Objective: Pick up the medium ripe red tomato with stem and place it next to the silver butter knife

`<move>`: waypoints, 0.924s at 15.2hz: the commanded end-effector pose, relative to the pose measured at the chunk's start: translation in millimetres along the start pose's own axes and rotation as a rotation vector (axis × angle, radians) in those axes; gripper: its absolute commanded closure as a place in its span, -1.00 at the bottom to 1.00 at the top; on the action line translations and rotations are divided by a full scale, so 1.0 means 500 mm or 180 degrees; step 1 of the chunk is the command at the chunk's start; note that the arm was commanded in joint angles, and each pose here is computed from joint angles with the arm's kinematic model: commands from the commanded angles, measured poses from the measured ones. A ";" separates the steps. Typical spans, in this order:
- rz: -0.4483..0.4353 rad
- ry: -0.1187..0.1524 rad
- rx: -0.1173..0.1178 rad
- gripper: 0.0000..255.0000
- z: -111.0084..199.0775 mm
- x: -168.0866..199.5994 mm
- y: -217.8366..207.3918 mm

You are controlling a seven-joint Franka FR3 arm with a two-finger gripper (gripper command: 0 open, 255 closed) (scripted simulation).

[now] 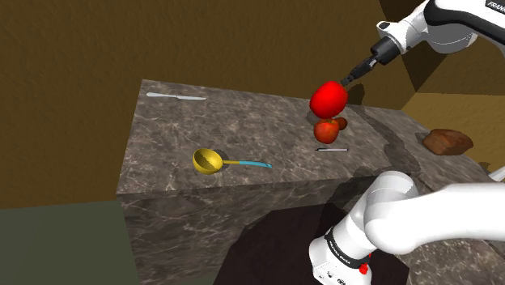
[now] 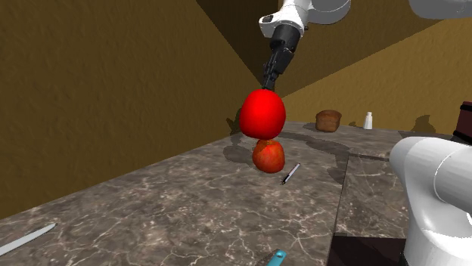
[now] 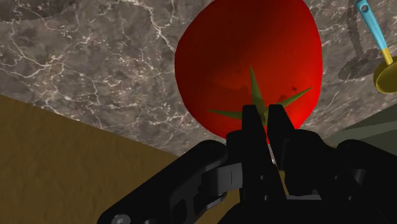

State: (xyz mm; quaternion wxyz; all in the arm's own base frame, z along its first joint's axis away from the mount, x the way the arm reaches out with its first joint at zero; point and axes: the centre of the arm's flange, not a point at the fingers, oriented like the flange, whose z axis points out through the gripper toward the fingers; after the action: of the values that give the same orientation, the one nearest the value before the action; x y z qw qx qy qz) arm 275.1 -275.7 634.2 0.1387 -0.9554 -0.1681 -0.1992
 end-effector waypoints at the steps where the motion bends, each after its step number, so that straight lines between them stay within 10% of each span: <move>1: 0.0000 0.0001 0.0000 1.00 -0.019 0.009 -0.006; 14: 0.0000 0.0001 0.0000 1.00 -0.091 0.101 -0.038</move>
State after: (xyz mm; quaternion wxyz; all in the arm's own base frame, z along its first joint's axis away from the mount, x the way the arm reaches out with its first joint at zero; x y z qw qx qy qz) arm 287.9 -265.0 697.4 0.1388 -0.9554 -0.1682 -0.1990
